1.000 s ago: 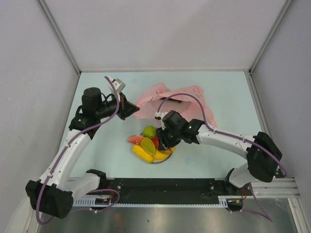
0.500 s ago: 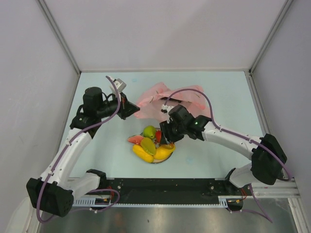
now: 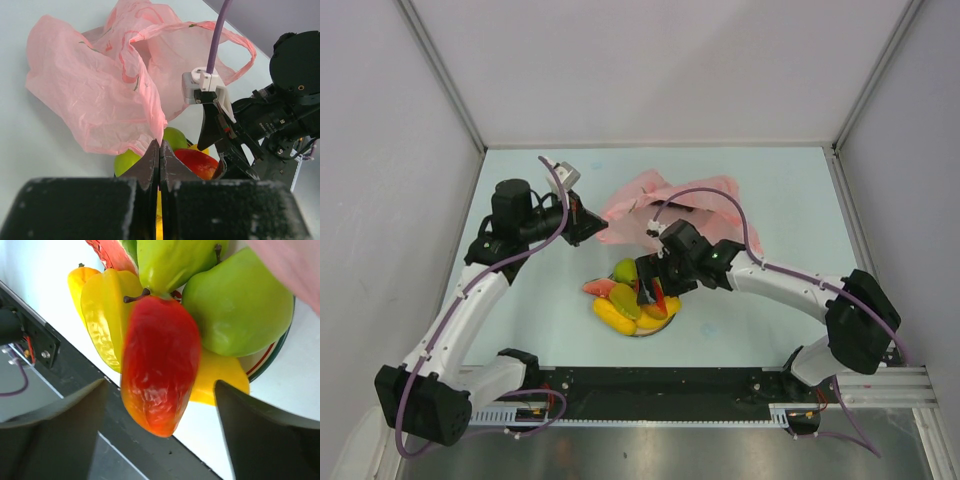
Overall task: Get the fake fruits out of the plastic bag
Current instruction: Place the fake fruit on the plate, then take out the fake fruit from the plastic bag, then place the fake fruit on the plate.
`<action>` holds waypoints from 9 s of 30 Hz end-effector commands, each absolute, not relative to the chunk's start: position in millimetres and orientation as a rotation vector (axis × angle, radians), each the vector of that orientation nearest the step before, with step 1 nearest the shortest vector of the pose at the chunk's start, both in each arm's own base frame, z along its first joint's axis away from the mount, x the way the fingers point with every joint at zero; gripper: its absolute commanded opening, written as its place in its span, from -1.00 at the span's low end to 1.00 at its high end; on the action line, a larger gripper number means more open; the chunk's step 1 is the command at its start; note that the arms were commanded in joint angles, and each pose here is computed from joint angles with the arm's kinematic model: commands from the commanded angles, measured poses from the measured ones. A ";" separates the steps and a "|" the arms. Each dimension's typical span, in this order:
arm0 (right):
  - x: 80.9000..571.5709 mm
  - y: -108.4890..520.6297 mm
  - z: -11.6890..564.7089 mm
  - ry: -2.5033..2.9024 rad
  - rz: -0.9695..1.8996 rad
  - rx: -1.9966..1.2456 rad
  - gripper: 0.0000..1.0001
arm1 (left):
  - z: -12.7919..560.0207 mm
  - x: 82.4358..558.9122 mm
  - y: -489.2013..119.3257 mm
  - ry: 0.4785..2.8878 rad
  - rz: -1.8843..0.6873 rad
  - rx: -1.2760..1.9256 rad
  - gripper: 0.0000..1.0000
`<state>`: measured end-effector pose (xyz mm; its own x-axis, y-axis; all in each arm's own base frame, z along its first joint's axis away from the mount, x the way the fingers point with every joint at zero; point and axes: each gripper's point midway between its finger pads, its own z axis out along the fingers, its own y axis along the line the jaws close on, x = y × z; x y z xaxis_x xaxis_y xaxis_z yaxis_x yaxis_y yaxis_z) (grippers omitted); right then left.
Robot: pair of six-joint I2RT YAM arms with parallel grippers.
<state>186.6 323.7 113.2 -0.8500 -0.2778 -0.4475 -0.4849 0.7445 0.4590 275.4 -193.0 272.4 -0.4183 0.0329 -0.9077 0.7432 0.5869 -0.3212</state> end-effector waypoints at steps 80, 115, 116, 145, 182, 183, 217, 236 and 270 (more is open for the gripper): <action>418.2 251.0 249.1 1.727 0.157 -1.369 -1.00 | 263.8 420.7 -245.1 1.955 -1.201 0.404 -1.00; 168.2 357.7 320.1 1.392 0.652 -1.646 -1.00 | 341.8 382.8 -124.6 1.828 -0.837 0.129 0.99; 164.5 357.0 314.3 1.405 0.662 -1.657 -1.00 | 339.9 372.4 -121.1 1.822 -0.829 0.123 0.99; 208.2 371.2 288.3 1.466 0.566 -1.551 -1.00 | 325.1 318.5 -110.3 1.769 -0.842 0.099 0.99; 273.8 355.5 292.6 1.481 0.382 -1.469 -1.00 | 329.2 317.2 -114.3 1.749 -0.901 0.076 1.00; 274.5 356.3 292.0 1.480 0.381 -1.470 -1.00 | 329.5 317.3 -114.3 1.747 -0.901 0.077 1.00; 198.9 369.6 217.6 1.387 0.420 -1.838 -1.00 | 324.6 310.3 -111.4 1.743 -0.914 0.058 1.00; 165.9 363.8 190.2 1.367 0.419 -1.952 -0.56 | 324.0 311.2 -106.9 1.735 -0.918 0.032 0.99; 209.8 340.6 249.8 1.496 0.355 -1.548 0.89 | 306.3 319.0 -96.1 1.781 -0.809 0.052 1.00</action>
<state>175.3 345.7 209.4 0.3094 -0.6998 -0.6438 -0.9217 -0.0541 -0.3841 316.6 -106.3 309.3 -0.4090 -0.3957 -0.8222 0.4277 0.7128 -0.5559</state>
